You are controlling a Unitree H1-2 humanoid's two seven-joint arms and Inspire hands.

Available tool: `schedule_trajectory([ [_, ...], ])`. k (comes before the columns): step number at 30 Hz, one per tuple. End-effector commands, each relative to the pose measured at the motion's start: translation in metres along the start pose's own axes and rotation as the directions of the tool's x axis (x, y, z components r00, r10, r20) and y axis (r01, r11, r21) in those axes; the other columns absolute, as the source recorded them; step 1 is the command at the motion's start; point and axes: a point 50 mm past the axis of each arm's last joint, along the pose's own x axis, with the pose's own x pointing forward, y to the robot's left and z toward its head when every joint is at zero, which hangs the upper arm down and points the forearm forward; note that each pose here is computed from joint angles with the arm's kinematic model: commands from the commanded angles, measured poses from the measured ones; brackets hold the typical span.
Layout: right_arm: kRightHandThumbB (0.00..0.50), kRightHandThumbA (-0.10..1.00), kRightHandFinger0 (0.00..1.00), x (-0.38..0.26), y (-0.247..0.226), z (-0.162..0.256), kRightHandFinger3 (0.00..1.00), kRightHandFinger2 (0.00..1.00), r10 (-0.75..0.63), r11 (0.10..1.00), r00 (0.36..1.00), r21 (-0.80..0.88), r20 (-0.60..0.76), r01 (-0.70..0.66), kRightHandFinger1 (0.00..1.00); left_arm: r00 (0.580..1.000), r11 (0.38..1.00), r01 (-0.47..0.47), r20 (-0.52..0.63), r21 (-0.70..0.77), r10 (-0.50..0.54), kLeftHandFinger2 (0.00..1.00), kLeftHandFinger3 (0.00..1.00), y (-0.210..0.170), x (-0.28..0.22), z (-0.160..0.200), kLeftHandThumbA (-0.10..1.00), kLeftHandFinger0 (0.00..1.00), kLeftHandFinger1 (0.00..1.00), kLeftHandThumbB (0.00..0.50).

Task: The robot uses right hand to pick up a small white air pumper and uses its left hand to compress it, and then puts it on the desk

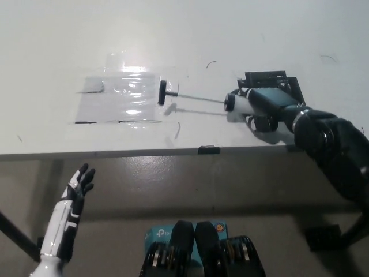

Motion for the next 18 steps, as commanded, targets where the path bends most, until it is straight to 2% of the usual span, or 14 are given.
schedule_trajectory([
  [1,0.123,-0.1,0.0,-0.04,-0.065,0.041,0.78,0.67,-0.071,0.993,0.991,-0.083,0.115,0.081,0.34,0.979,0.993,-0.097,0.173,-0.063,0.107,1.0,1.0,0.017,0.036,0.048,1.0,1.0,1.0,0.017],
  [3,0.121,-0.1,0.0,-0.049,-0.063,0.048,0.8,0.68,-0.062,0.993,0.988,-0.088,0.139,0.075,0.34,0.975,0.992,-0.107,0.186,-0.072,0.119,1.0,1.0,0.016,0.044,0.055,1.0,1.0,1.0,0.02],
  [5,0.124,-0.1,0.02,-0.06,-0.059,0.056,0.8,0.74,-0.048,0.993,0.987,-0.102,0.155,0.065,0.41,0.966,0.99,-0.111,0.224,-0.086,0.128,1.0,1.0,0.014,0.054,0.064,1.0,1.0,1.0,0.018],
  [6,0.123,-0.1,0.0,-0.062,-0.058,0.057,0.76,0.72,-0.048,0.993,0.985,-0.102,0.166,0.066,0.4,0.965,0.99,-0.108,0.229,-0.088,0.126,1.0,1.0,0.013,0.058,0.067,1.0,1.0,1.0,0.041],
  [7,0.147,-0.1,0.0,-0.063,-0.058,0.058,0.67,0.67,-0.048,0.993,0.984,-0.102,0.17,0.066,0.36,0.965,0.99,-0.107,0.231,-0.088,0.125,1.0,1.0,0.013,0.06,0.069,1.0,1.0,1.0,0.052],
  [8,0.132,-0.1,0.0,-0.066,-0.056,0.059,0.68,0.68,-0.045,0.993,0.982,-0.095,0.182,0.063,0.37,0.962,0.99,-0.107,0.242,-0.088,0.126,1.0,1.0,0.011,0.065,0.073,1.0,1.0,1.0,0.072],
  [9,0.145,-0.1,0.0,-0.07,-0.054,0.063,0.63,0.67,-0.04,0.993,0.977,-0.1,0.211,0.062,0.36,0.957,0.99,-0.107,0.263,-0.088,0.126,1.0,1.0,0.006,0.075,0.079,1.0,1.0,1.0,0.112],
  [10,0.147,-0.1,0.0,-0.071,-0.053,0.064,0.62,0.66,-0.04,0.992,0.974,-0.108,0.221,0.065,0.36,0.954,0.991,-0.103,0.272,-0.089,0.124,1.0,1.0,0.004,0.079,0.082,1.0,1.0,1.0,0.112],
  [11,0.151,-0.1,0.0,-0.073,-0.052,0.068,0.65,0.68,-0.037,0.992,0.974,-0.112,0.222,0.063,0.37,0.952,0.99,-0.105,0.278,-0.093,0.127,1.0,1.0,0.001,0.085,0.084,1.0,1.0,1.0,0.132],
  [13,0.151,-0.1,0.0,-0.078,-0.05,0.073,0.76,0.76,-0.035,0.992,0.971,-0.109,0.235,0.062,0.43,0.95,0.99,-0.112,0.283,-0.086,0.132,1.0,1.0,-0.006,0.096,0.089,1.0,1.0,1.0,0.193],
  [18,0.154,-0.1,0.0,-0.09,-0.042,0.084,0.82,0.78,-0.017,0.995,0.969,-0.093,0.248,0.041,0.46,0.95,0.989,-0.1,0.284,-0.11,0.128,1.0,1.0,-0.021,0.115,0.093,1.0,1.0,1.0,0.215],
])
